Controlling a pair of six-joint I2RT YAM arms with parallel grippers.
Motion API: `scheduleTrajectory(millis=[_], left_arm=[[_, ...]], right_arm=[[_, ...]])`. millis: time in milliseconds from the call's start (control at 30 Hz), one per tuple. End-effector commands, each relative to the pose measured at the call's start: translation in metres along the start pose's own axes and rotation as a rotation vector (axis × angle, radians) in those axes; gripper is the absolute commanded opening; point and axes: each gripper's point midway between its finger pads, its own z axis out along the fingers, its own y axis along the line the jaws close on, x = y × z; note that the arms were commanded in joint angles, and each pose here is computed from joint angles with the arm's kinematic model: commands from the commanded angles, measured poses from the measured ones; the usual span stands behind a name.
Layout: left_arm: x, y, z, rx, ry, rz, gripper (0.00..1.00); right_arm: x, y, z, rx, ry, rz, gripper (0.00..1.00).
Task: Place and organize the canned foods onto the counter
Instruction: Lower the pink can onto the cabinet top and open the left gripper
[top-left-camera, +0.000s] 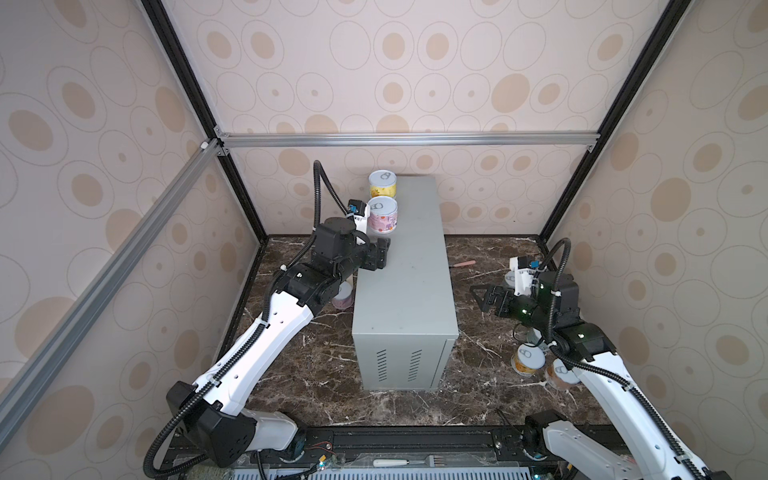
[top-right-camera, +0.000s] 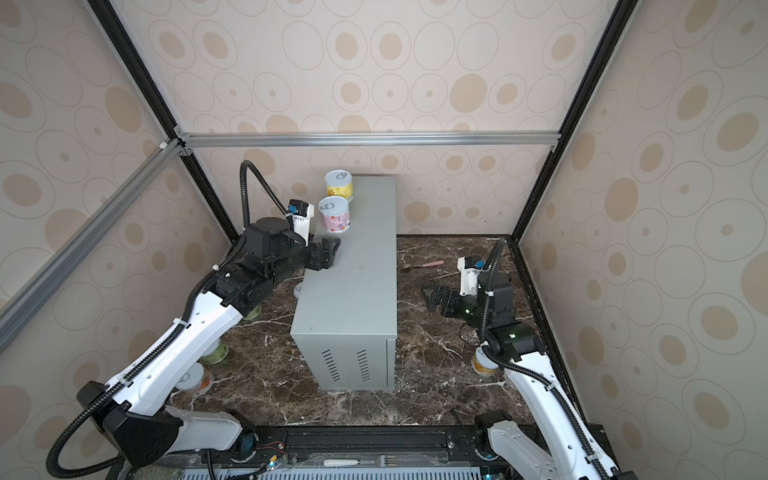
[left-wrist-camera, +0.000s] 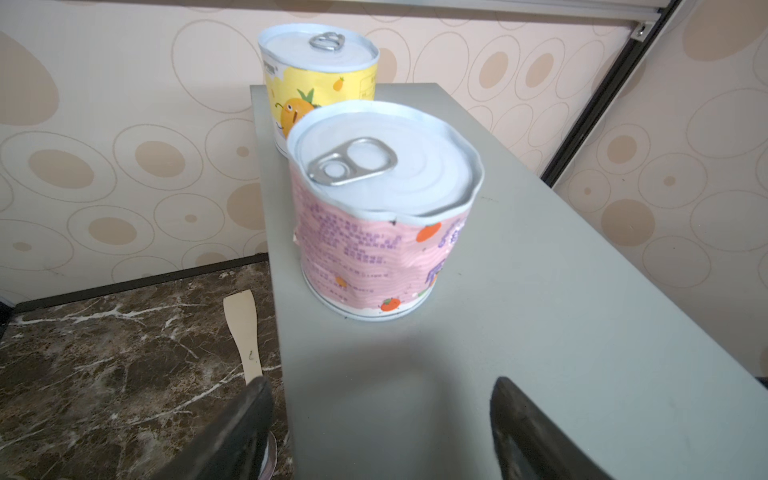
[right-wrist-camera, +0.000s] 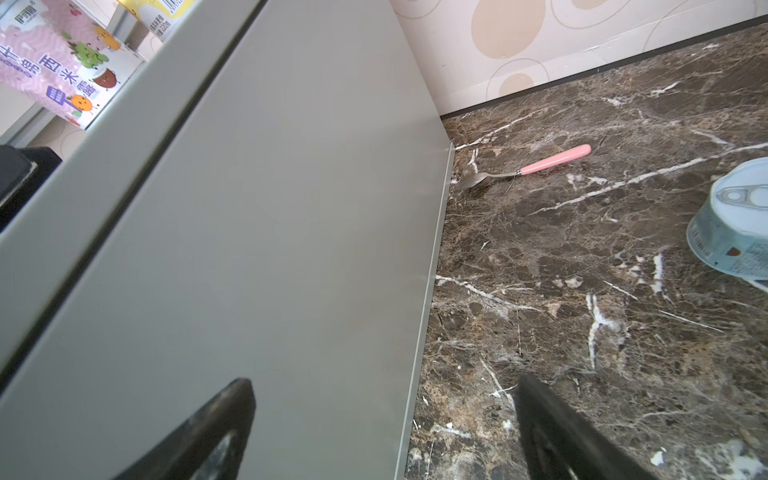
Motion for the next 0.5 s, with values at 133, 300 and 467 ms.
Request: scheduleTrajectory(millis=[133,300,467], left_arm=[[-0.023,0.004,0.011,-0.041,-0.105,-0.054,0.77],[-0.022,0.009,0.027,-0.048,-0.102,-0.063,0.78],[-0.024,0.022,0.042,-0.074,-0.103,-0.086,0.77]], right_arm=[[-0.002,0.001,0.003,0.003,-0.001,-0.021,1.0],[0.0,-0.002,0.009,0.0,0.003,-0.018,1.0],[0.006,-0.007,0.018,0.001,0.017,-0.011,1.0]])
